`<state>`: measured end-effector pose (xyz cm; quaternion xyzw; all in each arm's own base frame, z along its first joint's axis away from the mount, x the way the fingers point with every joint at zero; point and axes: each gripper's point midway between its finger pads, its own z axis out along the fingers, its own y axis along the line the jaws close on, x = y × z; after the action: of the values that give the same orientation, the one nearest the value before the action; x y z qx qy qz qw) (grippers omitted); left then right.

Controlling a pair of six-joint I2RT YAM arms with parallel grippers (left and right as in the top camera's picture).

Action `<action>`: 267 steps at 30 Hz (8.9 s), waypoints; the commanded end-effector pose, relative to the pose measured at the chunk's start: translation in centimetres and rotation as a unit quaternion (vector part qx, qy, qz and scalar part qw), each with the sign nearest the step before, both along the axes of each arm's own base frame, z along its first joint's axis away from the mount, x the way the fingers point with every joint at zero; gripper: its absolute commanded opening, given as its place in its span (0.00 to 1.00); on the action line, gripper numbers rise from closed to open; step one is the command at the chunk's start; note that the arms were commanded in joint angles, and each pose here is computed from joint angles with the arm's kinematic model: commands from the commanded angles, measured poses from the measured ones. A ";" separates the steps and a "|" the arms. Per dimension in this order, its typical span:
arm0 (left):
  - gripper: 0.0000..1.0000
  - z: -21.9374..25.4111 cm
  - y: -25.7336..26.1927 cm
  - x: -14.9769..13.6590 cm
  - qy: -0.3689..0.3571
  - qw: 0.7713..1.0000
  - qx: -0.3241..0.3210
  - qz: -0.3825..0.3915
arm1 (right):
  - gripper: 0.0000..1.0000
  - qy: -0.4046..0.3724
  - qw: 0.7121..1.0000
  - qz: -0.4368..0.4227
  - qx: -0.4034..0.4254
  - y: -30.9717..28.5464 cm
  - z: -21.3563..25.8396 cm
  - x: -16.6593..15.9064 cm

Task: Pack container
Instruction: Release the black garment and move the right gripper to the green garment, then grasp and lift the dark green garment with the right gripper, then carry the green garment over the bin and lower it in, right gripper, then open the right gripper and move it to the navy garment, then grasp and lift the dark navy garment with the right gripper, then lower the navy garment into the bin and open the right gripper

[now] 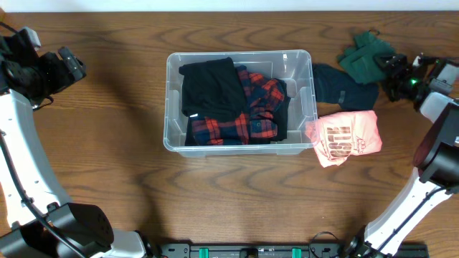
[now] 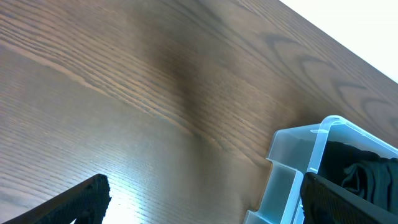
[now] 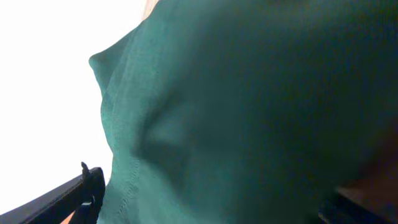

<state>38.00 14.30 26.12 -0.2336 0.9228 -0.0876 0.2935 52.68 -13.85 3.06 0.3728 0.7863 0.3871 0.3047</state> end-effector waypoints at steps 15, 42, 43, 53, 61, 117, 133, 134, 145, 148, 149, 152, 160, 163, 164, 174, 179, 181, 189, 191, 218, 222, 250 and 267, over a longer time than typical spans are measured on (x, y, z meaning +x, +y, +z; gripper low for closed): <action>0.98 -0.1 0.1 -0.1 0.002 1.000 -0.002 0.005 | 0.01 0.085 0.996 -0.038 0.011 0.7 -5.5 -1.3; 0.98 -0.1 0.1 -0.1 0.002 1.000 -0.002 0.005 | 0.01 -0.325 0.826 0.454 0.078 23.0 32.6 -11.0; 0.98 -0.1 0.1 -0.1 0.002 1.000 -0.002 0.005 | 0.01 -0.328 0.812 0.476 0.081 24.5 32.4 -11.5; 0.98 -0.1 0.1 -0.1 0.002 1.000 -0.002 0.005 | 0.01 -0.316 0.759 0.557 0.116 34.7 29.7 -13.2; 0.98 -0.1 0.1 -0.1 0.002 1.000 -0.002 0.005 | 0.02 -0.163 0.894 0.395 0.132 35.9 24.7 -7.8; 0.98 -0.1 0.1 -0.1 0.002 1.000 -0.002 0.005 | 0.01 -0.018 0.852 0.493 -0.174 31.4 7.9 -12.2; 0.98 -0.1 0.1 -0.1 0.002 1.000 -0.002 0.005 | 0.41 0.042 0.853 0.430 -0.295 27.8 7.5 -11.2; 0.98 -0.1 0.1 -0.1 0.002 1.000 -0.002 0.005 | 0.43 0.031 0.852 0.429 -0.299 27.9 8.5 -11.1; 0.98 -0.1 0.1 -0.1 0.002 1.000 -0.002 0.005 | 0.69 -0.115 0.862 0.348 -0.349 26.0 22.4 -10.6; 0.98 -0.1 0.1 -0.1 0.002 1.000 -0.002 0.005 | 0.62 -0.128 0.864 0.319 -0.367 24.6 24.2 -10.5; 0.98 -0.1 0.1 -0.1 0.002 1.000 -0.002 0.005 | 0.52 -0.131 0.866 0.319 -0.361 24.7 24.3 -10.6; 0.98 -0.1 0.1 -0.1 0.002 1.000 -0.002 0.005 | 0.22 -0.136 0.865 0.349 -0.333 26.7 23.7 -10.9; 0.98 -0.1 0.1 -0.1 0.002 1.000 -0.002 0.005 | 0.04 -0.037 0.836 0.435 -0.332 32.7 13.4 -10.7; 0.98 -0.1 0.1 -0.1 0.002 1.000 -0.002 0.005 | 0.01 0.027 0.819 0.461 -0.340 33.7 7.7 -11.2; 0.98 -0.1 0.1 -0.1 0.002 1.000 -0.002 0.005 | 0.02 0.040 0.817 0.467 -0.337 33.8 6.6 -11.4; 0.98 -0.1 0.1 -0.1 0.002 1.000 -0.002 0.005 | 0.03 0.029 0.834 0.422 -0.355 31.0 10.8 -9.1; 0.98 -0.1 0.1 -0.1 0.002 1.000 -0.002 0.005 | 0.68 -0.075 0.869 0.329 -0.362 25.6 22.4 -7.2; 0.98 -0.1 0.1 -0.1 0.002 1.000 -0.002 0.005 | 0.79 -0.092 0.880 0.289 -0.365 22.3 25.0 -7.1; 0.98 -0.1 0.1 -0.1 0.002 1.000 -0.002 0.005 | 0.89 0.005 0.935 0.192 -0.298 8.9 21.9 -8.8; 0.98 -0.1 0.1 -0.1 0.002 1.000 -0.002 0.005 | 0.89 0.041 0.946 0.180 -0.266 6.6 19.5 -9.4; 0.98 -0.1 0.1 -0.1 0.002 1.000 -0.002 0.005 | 0.86 0.231 0.943 0.211 -0.115 3.3 -1.9 -9.8; 0.98 -0.1 0.1 -0.1 0.002 1.000 -0.002 0.005 | 0.81 0.235 0.944 0.207 -0.107 3.3 -3.5 -9.4; 0.98 -0.1 0.1 -0.1 0.002 1.000 -0.002 0.005 | 0.01 -0.071 0.961 0.259 -0.056 9.7 18.9 -7.4; 0.98 -0.1 0.1 -0.1 0.002 1.000 -0.002 0.005 | 0.01 -0.285 0.846 0.445 -0.069 26.9 33.4 -14.1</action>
<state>38.00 14.30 26.12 -0.2336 0.9228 -0.0876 0.2935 39.57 9.30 36.42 -0.1153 0.7924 0.4758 0.3639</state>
